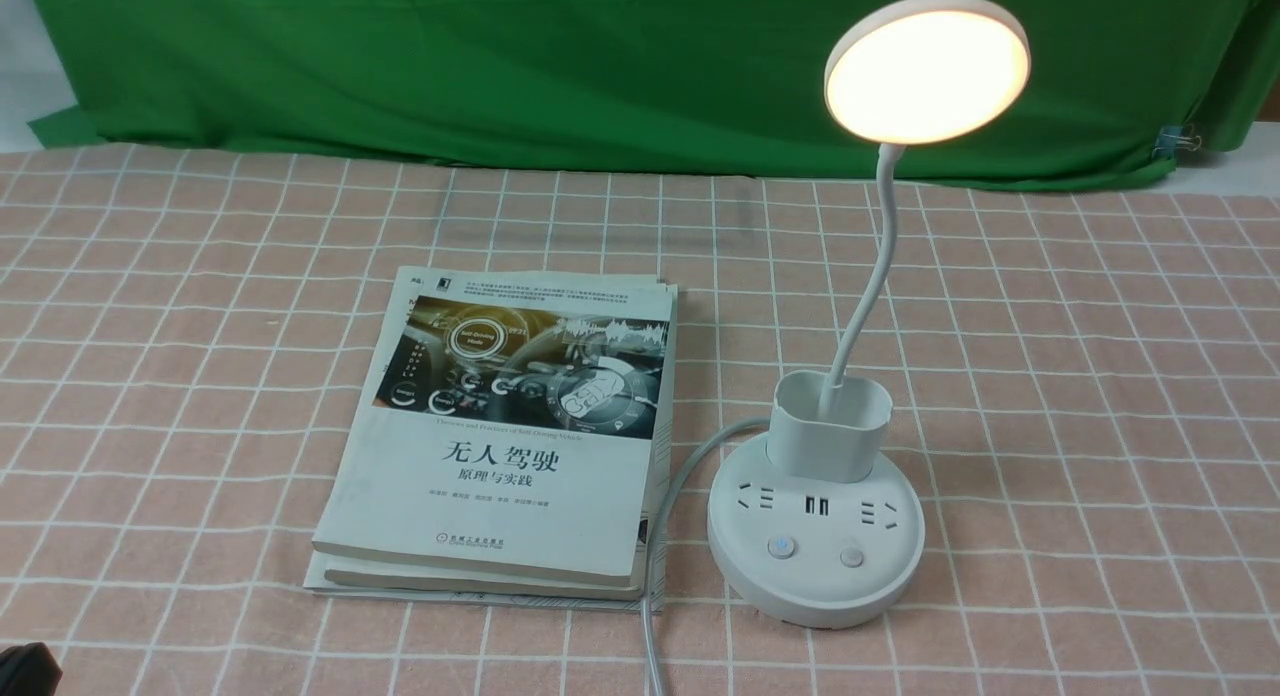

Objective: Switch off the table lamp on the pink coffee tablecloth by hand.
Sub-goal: 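Press the power button on the lamp base to turn the lamp off with the right gripper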

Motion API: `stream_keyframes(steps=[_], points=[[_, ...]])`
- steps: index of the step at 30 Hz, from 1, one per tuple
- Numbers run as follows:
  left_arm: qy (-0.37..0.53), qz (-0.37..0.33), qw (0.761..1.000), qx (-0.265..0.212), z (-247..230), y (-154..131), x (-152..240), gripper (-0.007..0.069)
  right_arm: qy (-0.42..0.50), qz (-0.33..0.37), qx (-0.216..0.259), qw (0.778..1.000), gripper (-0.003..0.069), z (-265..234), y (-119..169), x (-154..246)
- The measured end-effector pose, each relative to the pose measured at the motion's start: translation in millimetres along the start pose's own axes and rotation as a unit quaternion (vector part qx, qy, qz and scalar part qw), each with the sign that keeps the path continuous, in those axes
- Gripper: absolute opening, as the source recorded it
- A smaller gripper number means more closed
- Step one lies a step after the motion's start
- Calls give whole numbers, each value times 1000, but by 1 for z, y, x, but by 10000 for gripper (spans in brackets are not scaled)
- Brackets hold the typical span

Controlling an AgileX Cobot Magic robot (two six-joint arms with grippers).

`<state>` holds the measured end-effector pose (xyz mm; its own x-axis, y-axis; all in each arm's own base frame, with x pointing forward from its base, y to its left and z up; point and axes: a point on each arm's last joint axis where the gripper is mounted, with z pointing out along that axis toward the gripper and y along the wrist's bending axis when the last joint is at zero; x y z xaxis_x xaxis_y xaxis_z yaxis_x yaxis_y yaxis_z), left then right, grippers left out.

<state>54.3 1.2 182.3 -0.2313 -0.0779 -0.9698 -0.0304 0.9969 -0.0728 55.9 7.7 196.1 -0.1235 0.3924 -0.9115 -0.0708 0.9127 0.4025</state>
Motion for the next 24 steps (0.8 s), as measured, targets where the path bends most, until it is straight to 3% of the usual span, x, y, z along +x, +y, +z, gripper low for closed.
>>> stream_keyframes(steps=[3, 7, 8, 12, 16, 19, 24], points=[[0, 0, 1000, 0, 0, 0, 0, 6, -47, 69, -13, 996, 239, 0, 2, -9], [0, 0, 1000, 0, 0, 0, 0, 6, -78, 104, -25, 991, 234, -1, 3, -15], [0, 0, 1000, 0, 0, 0, 0, 6, -80, 111, -26, 990, 202, -1, 3, -15], [0, 0, 1000, 0, 0, 0, 0, 6, 0, 109, -10, 994, 65, 0, 6, -10], [0, 0, 1000, 0, 0, 0, 0, 6, 123, 35, -19, 992, 40, 0, 27, -36], [0, 0, 1000, 0, 0, 0, 0, 6, 245, -44, -32, 968, 40, 9, 47, -59], [0, 0, 1000, 0, 0, 0, 0, 6, 455, -145, -33, 878, 39, 49, 70, -76]])
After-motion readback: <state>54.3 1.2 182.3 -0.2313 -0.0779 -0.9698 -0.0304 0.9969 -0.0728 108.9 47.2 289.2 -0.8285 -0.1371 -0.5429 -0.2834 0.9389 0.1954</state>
